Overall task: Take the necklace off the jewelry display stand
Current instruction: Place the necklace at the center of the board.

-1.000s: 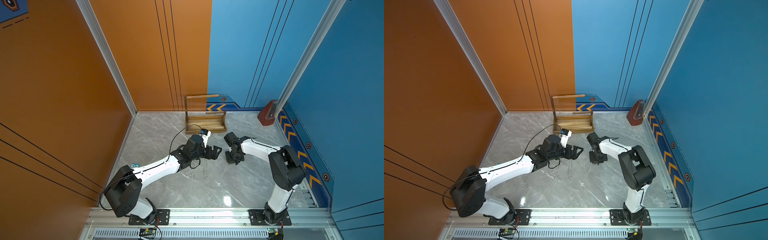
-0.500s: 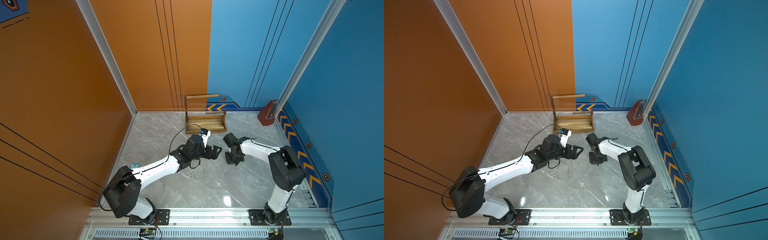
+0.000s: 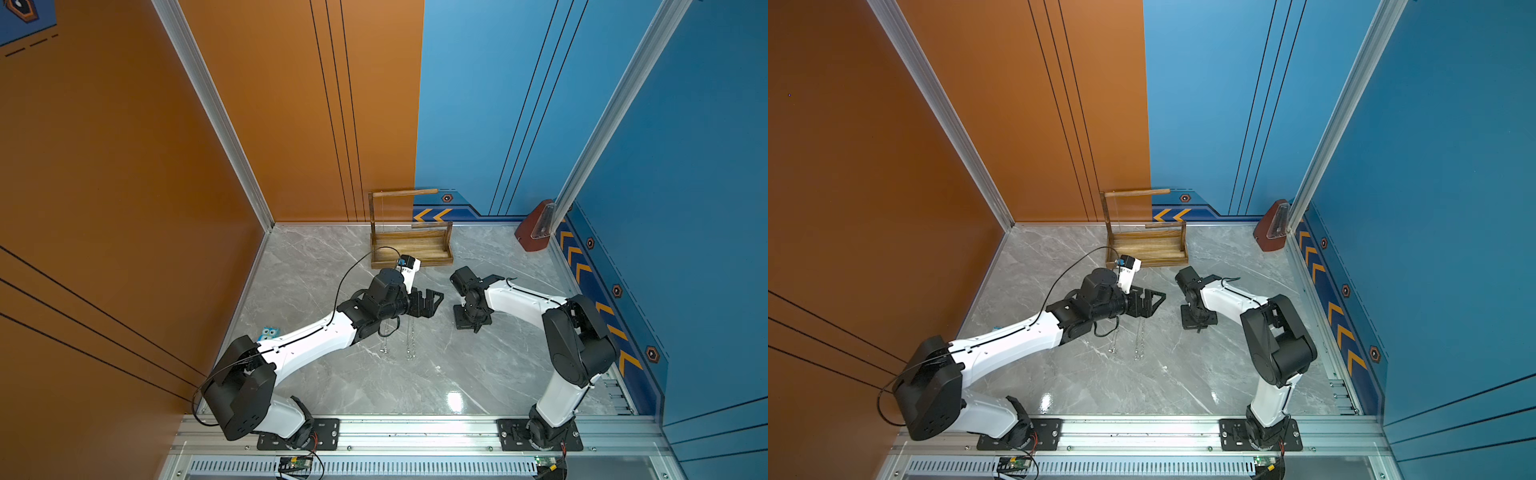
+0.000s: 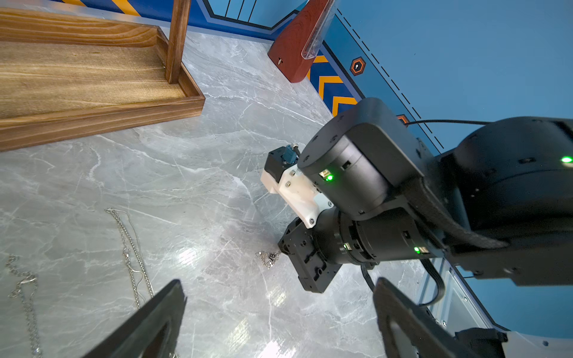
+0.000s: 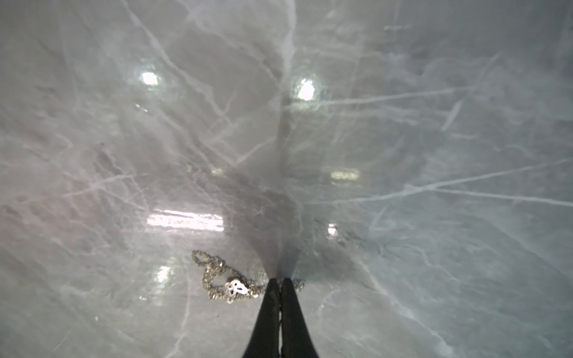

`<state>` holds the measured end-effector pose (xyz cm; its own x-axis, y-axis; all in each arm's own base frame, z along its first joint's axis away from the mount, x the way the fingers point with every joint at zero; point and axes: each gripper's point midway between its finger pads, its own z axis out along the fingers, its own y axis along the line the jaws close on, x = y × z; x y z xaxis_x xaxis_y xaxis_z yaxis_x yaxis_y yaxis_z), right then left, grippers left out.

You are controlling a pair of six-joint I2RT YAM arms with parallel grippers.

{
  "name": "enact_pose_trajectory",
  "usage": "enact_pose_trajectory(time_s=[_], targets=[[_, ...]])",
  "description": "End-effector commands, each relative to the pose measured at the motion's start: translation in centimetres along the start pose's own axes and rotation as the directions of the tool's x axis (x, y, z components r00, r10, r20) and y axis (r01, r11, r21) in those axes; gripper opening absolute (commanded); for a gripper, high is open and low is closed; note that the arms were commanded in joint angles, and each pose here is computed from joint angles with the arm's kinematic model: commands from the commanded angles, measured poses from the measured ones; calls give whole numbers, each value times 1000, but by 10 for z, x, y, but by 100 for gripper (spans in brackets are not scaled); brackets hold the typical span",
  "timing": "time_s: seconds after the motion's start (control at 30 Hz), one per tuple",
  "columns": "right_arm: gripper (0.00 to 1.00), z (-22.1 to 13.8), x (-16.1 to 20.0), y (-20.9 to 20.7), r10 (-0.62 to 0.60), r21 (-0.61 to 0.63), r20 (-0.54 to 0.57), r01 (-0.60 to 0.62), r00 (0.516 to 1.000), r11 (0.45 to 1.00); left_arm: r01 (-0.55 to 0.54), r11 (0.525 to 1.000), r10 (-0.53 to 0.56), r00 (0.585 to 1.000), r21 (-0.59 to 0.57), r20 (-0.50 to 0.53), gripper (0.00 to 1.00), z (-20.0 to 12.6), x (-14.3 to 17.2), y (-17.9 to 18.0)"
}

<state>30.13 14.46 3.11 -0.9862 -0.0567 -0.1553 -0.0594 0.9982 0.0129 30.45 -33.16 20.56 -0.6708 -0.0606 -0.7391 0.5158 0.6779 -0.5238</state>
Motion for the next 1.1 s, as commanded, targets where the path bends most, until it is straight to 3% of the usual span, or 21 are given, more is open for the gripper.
enact_pose_trajectory(time_s=[0.0,0.23,0.5,0.8,1.07], targets=[[0,-34,-8,6,43,-83,66,-38,997,996,-31,1000,30,999,3,30,96,-7,-7,-6],[0,-91,-21,18,104,-262,186,-53,977,964,-48,999,48,998,9,32,96,-9,-7,-7],[0,-171,-29,27,137,-437,339,26,931,899,-117,992,116,993,50,27,96,-11,-7,-19],[0,-251,-30,32,175,-535,485,133,857,834,-240,956,246,969,171,-11,97,-8,7,-46],[0,-293,-27,37,195,-582,537,193,820,790,-299,902,332,941,311,-59,95,8,23,-70]])
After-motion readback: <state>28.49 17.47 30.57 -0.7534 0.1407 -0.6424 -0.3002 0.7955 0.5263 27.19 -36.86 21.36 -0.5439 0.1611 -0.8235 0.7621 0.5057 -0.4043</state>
